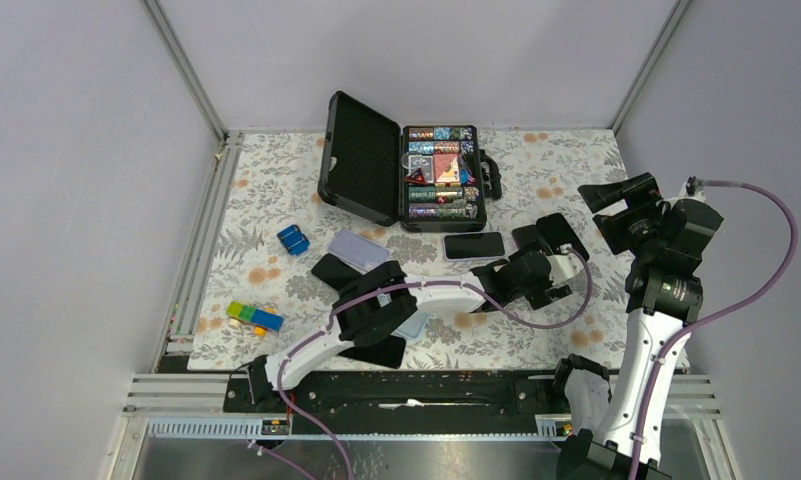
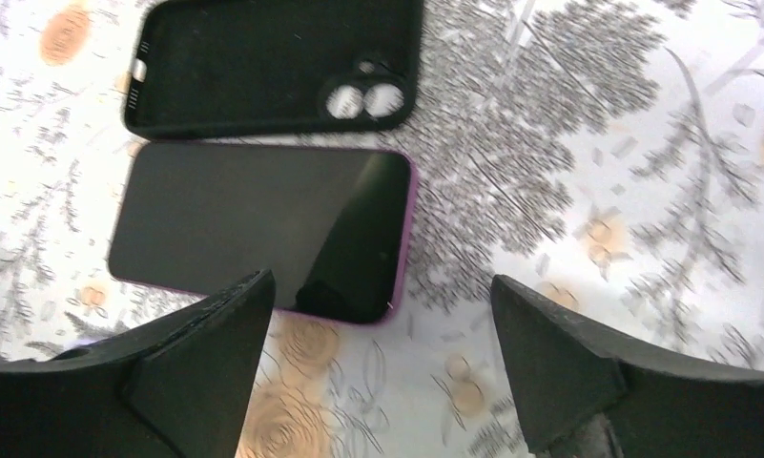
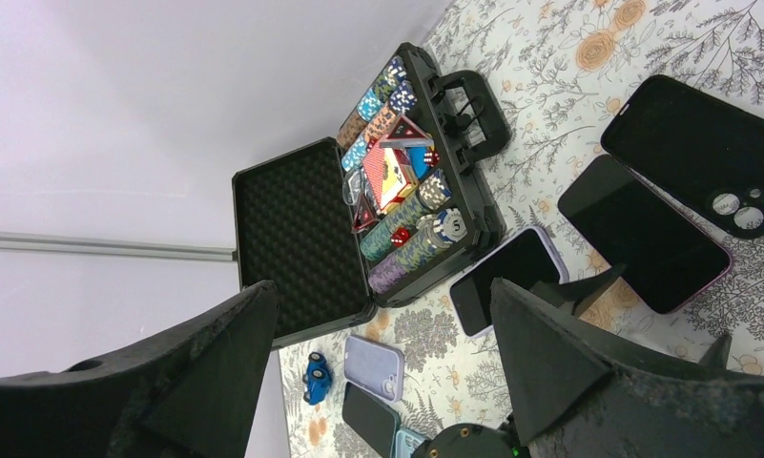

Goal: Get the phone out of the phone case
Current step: Place the phone at the center of the board.

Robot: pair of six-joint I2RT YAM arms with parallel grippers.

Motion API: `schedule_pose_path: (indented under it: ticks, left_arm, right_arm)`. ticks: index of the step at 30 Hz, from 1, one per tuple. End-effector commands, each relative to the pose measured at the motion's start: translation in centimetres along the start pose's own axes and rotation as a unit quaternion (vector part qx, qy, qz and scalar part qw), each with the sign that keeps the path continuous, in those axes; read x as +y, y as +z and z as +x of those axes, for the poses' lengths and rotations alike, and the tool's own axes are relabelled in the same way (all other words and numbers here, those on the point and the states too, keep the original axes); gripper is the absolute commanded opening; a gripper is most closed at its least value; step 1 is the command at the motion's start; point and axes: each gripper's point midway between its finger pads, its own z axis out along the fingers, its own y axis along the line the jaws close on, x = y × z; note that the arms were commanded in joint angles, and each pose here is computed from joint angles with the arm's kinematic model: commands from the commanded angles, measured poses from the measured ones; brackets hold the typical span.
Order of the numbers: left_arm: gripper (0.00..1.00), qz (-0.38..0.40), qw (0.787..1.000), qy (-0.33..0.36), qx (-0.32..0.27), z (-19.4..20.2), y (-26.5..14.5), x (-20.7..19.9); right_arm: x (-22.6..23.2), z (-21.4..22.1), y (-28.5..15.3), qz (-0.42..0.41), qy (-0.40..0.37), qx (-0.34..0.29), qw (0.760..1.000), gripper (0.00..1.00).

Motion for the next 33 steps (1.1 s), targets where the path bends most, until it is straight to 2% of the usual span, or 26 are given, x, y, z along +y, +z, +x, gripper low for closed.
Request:
schedule_pose_path:
  ticks: [1, 9, 16, 21, 25, 30, 33]
  left_arm:
    - [0.91, 0.09, 0.994, -0.007, 0.053, 3.1, -2.8, -3.6]
    - [0.95, 0.104, 0.994, -0.037, 0.0, -1.4, -7.6, -1.9]
    - [0.99, 0.144, 0.986, -0.082, 0.021, -0.9, -11.5, 2.4]
    - [0.99, 0.112, 0.986, -0.123, 0.026, 0.9, -13.8, 7.2]
    - [0.99, 0.069, 0.981, -0.184, -0.001, 0.7, -15.7, 10.9]
    - [0.99, 0.028, 0.963, -0.265, -0.045, 0.6, -17.7, 14.5]
    - [0.99, -0.005, 0.955, -0.291, -0.058, 1.2, -18.7, 15.9]
  right_arm:
    - [0.1, -0.3, 0.4, -0.009, -0.004, -0.003, 1.0, 0.88]
    - [-0.7, -0.5, 1.1, 0.003, -0.011, -0.003, 1.0, 0.89]
    - [-1.6, -0.1, 2.2, 0.001, -0.01, 0.003, 1.0, 0.91]
    - [-4.1, 1.2, 4.9, 0.002, 0.0, 0.031, 1.0, 0.88]
    - [-7.1, 3.7, 8.6, 0.036, -0.005, 0.076, 0.996, 0.79]
    - [-8.8, 6.9, 13.5, 0.079, -0.02, 0.127, 0.989, 0.62]
    - [-9.8, 7.7, 16.2, 0.101, -0.014, 0.142, 0.985, 0.45]
